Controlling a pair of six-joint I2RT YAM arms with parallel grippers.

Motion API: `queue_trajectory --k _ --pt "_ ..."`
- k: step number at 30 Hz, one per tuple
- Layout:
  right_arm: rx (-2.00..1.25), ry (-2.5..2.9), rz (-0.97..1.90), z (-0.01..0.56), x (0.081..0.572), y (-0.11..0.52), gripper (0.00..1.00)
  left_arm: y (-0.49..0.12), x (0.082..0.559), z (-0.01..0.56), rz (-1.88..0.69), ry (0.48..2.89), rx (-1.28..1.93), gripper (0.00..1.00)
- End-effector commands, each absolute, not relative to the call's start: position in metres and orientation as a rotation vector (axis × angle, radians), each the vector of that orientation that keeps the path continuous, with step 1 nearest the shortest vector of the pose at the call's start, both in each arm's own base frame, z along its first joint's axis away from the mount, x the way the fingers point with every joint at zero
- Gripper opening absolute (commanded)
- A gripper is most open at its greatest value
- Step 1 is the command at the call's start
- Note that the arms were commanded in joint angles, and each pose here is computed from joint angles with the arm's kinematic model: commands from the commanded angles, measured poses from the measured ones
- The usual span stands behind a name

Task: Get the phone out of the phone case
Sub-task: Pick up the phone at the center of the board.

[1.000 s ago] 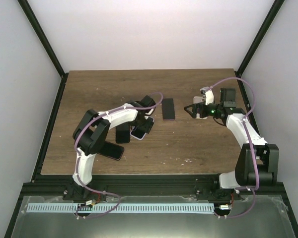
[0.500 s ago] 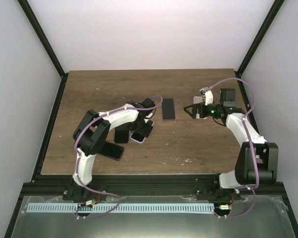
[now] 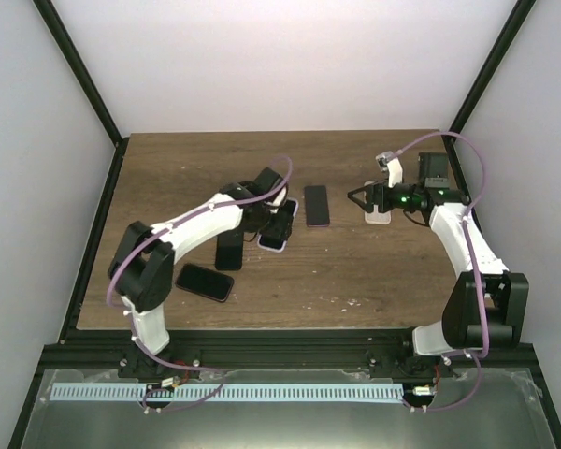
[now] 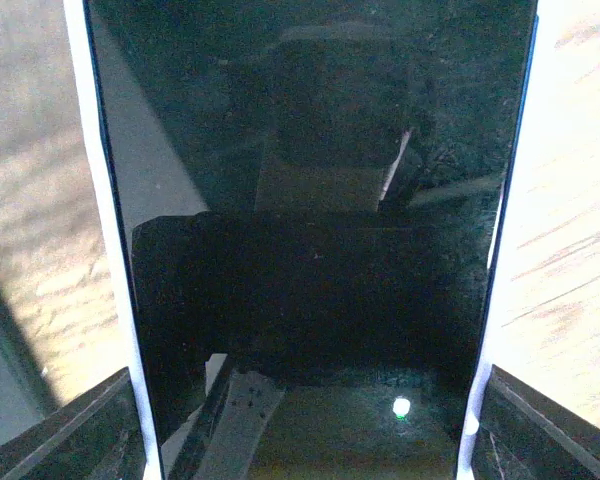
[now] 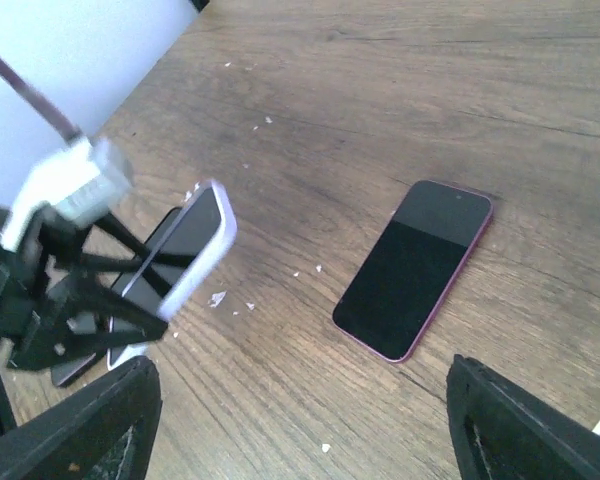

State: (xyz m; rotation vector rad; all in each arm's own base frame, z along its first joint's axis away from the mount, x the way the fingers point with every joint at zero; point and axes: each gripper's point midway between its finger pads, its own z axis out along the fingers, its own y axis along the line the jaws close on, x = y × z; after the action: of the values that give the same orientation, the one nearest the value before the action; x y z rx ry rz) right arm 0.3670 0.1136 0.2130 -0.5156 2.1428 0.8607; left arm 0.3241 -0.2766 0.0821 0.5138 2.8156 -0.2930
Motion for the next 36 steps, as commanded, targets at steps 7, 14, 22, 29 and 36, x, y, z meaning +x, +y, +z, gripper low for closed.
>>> queue_trajectory --k 7,14,22,29,36 --pt "-0.716 2.155 1.014 0.224 0.332 0.178 0.74 -0.338 0.366 0.217 -0.86 2.315 0.12 0.2" --pt "-0.774 2.157 1.046 0.227 0.33 0.213 0.7 -0.351 0.365 0.241 -0.953 2.209 0.038 0.14" --pt "-0.743 2.159 1.048 0.229 0.341 0.229 0.64 -0.35 0.361 0.261 -0.963 2.113 -0.017 0.05" --pt "-0.77 2.162 1.085 0.225 0.338 0.239 0.6 -0.346 0.361 0.262 -0.948 2.108 -0.046 0.05" --pt "-0.788 2.137 1.154 0.226 0.336 0.25 0.37 -0.344 0.357 0.273 -0.968 2.064 -0.049 0.06"
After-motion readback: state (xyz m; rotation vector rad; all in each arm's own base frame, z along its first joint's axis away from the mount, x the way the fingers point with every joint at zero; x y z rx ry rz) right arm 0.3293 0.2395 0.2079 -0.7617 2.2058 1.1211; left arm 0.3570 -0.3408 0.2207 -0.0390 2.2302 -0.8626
